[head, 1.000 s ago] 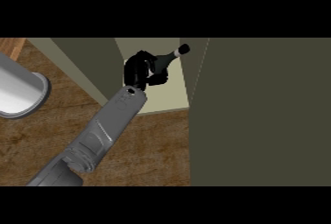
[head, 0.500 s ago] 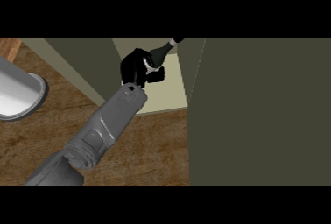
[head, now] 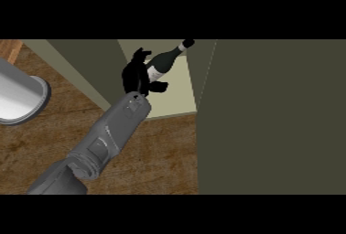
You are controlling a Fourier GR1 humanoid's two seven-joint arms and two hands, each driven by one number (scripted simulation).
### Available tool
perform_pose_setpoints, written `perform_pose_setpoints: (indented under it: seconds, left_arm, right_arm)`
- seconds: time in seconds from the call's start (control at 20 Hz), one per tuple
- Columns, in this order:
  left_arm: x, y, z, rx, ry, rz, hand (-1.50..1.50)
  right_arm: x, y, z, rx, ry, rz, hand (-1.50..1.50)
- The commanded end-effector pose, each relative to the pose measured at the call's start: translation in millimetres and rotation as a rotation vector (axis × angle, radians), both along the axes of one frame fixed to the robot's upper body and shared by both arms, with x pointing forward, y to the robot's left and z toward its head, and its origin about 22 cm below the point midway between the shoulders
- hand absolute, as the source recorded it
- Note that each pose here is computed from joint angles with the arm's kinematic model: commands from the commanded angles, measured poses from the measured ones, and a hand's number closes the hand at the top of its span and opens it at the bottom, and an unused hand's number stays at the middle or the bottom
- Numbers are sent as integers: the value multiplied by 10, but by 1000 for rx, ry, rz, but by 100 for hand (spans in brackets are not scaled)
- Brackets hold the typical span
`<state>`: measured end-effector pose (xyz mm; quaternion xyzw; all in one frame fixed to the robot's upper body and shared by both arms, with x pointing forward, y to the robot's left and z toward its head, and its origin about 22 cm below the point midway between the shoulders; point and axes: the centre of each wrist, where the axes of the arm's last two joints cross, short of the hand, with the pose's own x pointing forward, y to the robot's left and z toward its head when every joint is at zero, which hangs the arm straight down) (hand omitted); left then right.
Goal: Pick up the wine, place it into the cabinet and close the cabinet
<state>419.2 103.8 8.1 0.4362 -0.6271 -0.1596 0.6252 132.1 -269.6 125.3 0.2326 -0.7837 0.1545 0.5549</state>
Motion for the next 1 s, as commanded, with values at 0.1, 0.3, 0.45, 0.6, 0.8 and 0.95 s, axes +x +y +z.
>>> perform_pose_setpoints:
  seconds: [0.1,0.3,0.45,0.6,0.8,0.95]
  left_arm:
    - [9,3,11,18,12,10,-150]
    - [-20,-89,26,-69,-31,-5,-150]
    - [-53,-148,30,-148,-65,-41,-150]
    - [-95,-181,13,-207,-104,-81,-150]
    - [-72,-205,81,-250,-165,-86,-150]
    - [-169,-202,-7,-310,-221,-87,-150]
  right_arm:
    - [-93,-36,120,33,-13,8,-150]
    - [-120,-18,98,16,11,13,-150]
    - [-141,42,107,24,18,23,-150]
    - [-139,68,102,56,1,-2,-150]
    - [-274,43,201,15,23,16,-150]
    - [-205,37,159,26,4,18,-150]
